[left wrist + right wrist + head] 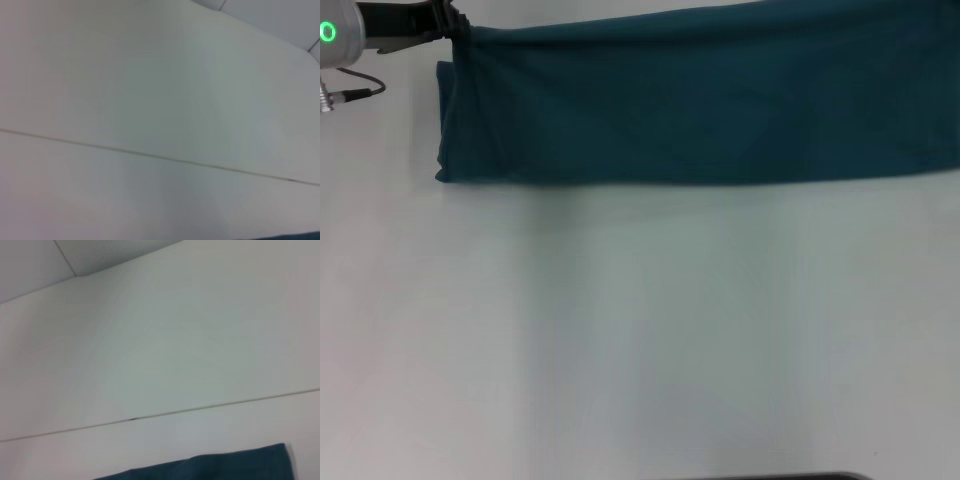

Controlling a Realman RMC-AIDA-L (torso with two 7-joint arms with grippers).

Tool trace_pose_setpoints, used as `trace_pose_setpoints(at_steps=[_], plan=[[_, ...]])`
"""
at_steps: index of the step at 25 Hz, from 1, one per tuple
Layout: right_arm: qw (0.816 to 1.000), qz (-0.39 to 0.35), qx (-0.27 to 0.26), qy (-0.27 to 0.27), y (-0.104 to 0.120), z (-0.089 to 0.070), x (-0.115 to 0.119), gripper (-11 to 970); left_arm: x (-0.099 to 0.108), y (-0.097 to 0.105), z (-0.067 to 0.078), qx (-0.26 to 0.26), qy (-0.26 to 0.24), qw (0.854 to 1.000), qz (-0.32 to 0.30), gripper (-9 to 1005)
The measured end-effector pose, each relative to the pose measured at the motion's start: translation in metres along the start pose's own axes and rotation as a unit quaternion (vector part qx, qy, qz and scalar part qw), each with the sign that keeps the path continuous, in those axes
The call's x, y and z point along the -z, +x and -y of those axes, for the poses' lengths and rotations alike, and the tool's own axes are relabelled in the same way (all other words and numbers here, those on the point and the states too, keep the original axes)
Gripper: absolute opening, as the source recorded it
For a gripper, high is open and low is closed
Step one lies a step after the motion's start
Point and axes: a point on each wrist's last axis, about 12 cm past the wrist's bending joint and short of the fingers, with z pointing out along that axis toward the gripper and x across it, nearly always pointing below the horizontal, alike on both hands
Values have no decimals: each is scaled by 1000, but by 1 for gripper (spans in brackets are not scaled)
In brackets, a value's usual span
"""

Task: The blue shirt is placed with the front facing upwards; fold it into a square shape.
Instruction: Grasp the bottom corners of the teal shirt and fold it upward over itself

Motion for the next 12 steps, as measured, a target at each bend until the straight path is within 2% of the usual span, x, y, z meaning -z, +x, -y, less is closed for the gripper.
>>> trace_pose_setpoints(at_steps=[12], plan=[[1000,9,-1,18,13,1,-17,20,-20,6,12,11,-7,1000,23,28]])
